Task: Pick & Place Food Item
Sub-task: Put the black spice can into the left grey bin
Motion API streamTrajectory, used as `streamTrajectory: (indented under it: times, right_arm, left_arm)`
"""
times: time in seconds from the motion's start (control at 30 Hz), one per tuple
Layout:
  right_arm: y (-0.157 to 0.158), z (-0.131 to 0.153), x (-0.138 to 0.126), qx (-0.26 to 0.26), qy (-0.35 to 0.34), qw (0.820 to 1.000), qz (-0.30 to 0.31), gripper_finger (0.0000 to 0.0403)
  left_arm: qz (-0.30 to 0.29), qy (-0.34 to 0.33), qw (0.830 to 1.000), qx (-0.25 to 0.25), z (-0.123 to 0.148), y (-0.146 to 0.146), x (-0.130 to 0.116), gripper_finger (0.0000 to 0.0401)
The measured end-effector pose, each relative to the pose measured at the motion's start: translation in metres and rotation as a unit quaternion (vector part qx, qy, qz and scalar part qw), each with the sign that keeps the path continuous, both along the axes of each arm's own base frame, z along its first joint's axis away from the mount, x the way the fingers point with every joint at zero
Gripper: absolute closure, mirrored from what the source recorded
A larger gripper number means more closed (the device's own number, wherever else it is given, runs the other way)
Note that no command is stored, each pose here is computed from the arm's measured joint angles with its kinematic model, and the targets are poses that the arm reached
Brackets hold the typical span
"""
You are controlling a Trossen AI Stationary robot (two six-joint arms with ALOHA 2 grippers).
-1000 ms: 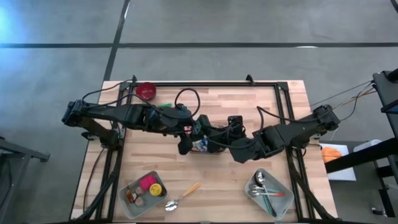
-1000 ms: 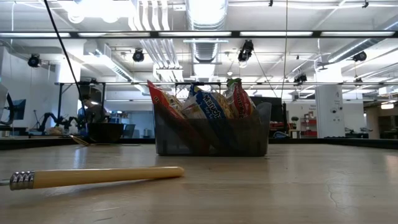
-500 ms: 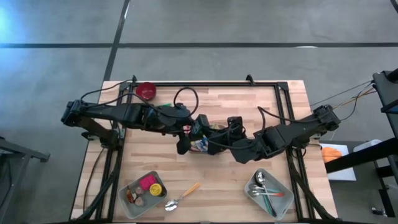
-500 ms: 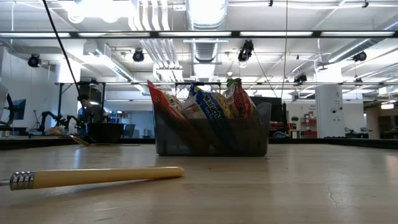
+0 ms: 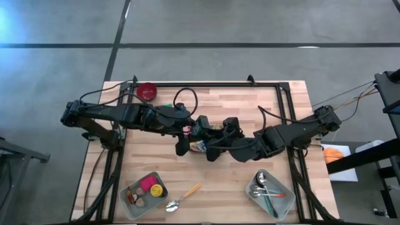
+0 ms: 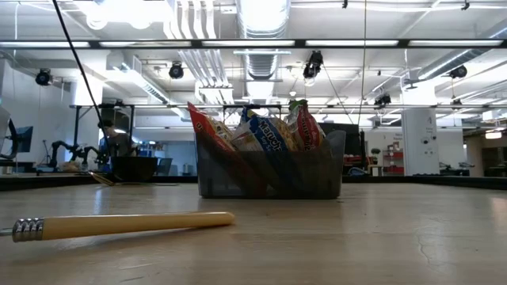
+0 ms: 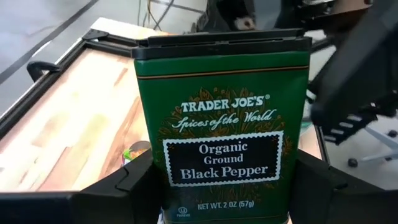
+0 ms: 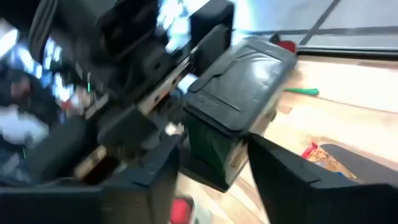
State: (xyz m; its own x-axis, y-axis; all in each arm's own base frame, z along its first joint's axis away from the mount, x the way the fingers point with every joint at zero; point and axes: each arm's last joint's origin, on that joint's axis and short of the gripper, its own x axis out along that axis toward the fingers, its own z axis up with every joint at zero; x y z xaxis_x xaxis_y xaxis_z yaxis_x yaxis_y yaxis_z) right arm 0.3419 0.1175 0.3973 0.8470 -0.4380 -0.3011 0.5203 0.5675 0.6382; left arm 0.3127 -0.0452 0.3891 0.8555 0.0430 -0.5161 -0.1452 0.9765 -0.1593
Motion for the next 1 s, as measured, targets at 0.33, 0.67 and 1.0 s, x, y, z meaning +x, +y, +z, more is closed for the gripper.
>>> streamTrajectory:
  times: [0.33,0.67,1.0]
  right_arm:
    - [0.005,0.008,-0.004,-0.029,0.012,0.996,0.085,0.0111]
    - [0.010,0.041,-0.001,-0.086,-0.109,0.985,0.103,0.0078]
    - [0.009,0.046,-0.001,-0.109,-0.122,0.982,0.099,0.0080]
  left_arm:
    - [-0.112,-0.008,0.991,-0.079,0.008,-0.008,-0.007,0.0153]
    - [-0.176,-0.132,0.968,-0.117,0.046,-0.010,-0.024,0.0153]
    - [-0.186,-0.166,0.960,-0.126,0.052,-0.011,-0.021,0.0153]
